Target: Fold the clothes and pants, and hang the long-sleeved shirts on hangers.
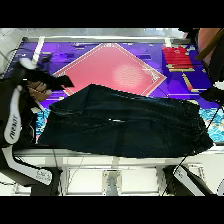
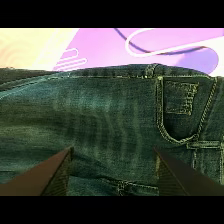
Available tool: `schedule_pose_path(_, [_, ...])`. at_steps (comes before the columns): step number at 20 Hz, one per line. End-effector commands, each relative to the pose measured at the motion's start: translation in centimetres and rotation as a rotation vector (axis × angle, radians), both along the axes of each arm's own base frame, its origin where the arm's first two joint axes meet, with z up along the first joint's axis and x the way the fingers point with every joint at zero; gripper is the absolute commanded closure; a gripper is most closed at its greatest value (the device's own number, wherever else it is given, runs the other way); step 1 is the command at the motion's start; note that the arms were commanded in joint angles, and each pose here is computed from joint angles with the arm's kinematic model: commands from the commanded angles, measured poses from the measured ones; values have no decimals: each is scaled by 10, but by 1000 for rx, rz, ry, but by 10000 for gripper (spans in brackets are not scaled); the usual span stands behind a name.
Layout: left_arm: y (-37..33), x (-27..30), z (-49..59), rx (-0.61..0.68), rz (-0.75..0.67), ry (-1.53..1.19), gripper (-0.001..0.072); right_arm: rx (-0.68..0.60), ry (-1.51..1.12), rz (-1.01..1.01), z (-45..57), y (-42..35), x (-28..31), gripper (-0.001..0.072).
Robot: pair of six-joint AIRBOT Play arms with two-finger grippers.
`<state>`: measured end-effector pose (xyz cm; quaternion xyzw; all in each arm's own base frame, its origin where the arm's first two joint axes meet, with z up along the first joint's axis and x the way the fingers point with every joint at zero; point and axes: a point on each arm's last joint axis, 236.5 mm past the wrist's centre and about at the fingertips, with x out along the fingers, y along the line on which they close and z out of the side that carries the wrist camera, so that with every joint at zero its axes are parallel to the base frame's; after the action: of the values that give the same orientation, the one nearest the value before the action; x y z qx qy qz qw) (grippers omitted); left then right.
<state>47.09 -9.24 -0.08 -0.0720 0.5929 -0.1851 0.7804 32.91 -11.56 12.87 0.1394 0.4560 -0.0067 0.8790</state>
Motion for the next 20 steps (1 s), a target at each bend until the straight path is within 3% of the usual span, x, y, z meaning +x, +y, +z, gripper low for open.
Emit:
schedule_pose_path(1, [-35, -11, -23, 351, -266, -61, 0, 7, 5, -2, -1, 1, -1, 157])
schedule_pose_path(5, [-40, -29, -48, 636, -338, -3, 1, -2, -3, -2, 0, -1, 1, 157])
schedule_pose_path(11, [-5, -56, -85, 820, -296, 200, 9, -24, -10, 14, 0, -3, 2, 157])
schedule_pose_path(13, [5, -52, -87, 869, -297, 200, 124, -27, -14, 12, 1, -4, 3, 157])
schedule_pose_path(14, [7, -51, -88, 873, -296, 203, 237, -29, -18, 10, 1, -4, 4, 157])
schedule_pose_path(15, [11, -49, -86, 886, -293, 195, 511, -33, -25, 6, 2, -6, 5, 157])
schedule_pose_path(16, [18, -41, -78, 922, -295, 164, 688, -35, -26, 4, 2, -6, 6, 157])
schedule_pose_path(20, [46, 16, 7, 1030, -200, -108, 694, -38, -27, 2, 2, -7, 6, 157])
